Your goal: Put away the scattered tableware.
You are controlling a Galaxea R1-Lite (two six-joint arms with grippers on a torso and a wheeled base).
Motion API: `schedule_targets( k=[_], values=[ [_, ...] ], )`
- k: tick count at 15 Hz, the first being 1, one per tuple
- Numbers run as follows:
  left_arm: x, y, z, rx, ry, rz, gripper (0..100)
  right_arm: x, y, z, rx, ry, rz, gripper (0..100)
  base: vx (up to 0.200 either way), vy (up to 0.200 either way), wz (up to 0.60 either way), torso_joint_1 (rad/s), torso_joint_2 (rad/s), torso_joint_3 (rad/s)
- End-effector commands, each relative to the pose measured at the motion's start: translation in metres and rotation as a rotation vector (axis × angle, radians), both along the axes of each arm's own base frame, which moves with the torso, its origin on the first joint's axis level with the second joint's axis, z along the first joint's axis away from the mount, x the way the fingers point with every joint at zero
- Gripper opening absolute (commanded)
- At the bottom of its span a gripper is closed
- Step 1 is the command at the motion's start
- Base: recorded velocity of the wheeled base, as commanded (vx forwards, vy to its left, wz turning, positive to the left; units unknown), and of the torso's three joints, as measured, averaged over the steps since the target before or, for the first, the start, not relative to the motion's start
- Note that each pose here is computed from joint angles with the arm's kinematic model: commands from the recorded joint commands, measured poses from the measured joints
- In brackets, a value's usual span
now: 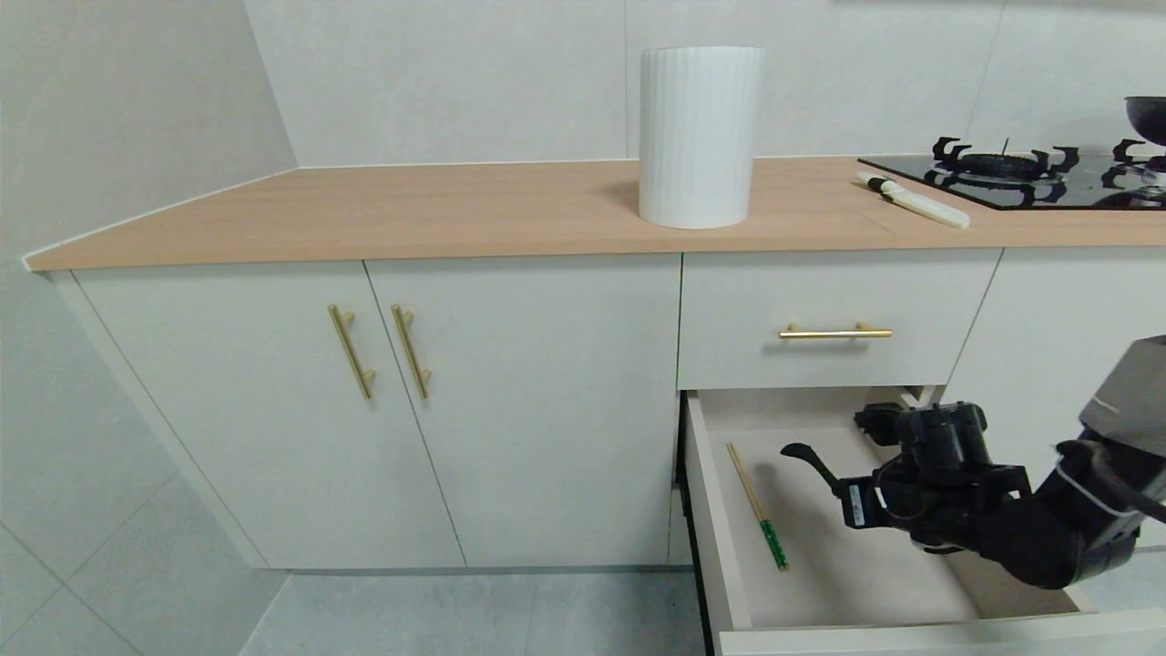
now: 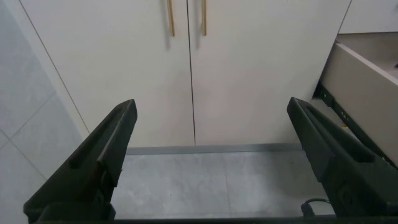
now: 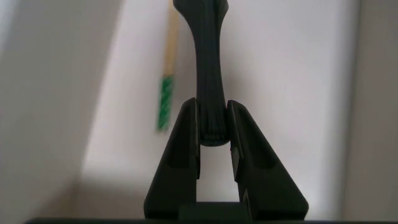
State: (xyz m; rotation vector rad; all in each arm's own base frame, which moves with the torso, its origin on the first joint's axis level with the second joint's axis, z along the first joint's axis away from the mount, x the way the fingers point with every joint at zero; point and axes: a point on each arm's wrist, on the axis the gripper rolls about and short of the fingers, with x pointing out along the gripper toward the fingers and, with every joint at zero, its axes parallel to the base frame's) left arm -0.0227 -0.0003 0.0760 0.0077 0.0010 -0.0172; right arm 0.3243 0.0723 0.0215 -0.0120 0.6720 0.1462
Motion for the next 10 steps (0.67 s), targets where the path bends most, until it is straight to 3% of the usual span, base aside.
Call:
schedule_targets(
  k=[1, 10],
  values=[
    [0.000, 0.000, 0.000, 0.000, 0.000, 0.000, 100, 0.015, 0.003, -0.050, -0.051, 0.078, -0.048, 0, 0.000, 0.000, 0.00, 0.000, 0.00, 0.000],
    [0.000, 0.000, 0.000, 0.000, 0.000, 0.000, 100, 0.018, 0.003, -0.092, -0.074, 0.172, -0.071, 0, 0.000, 0.000, 0.00, 0.000, 0.00, 0.000]
  ],
)
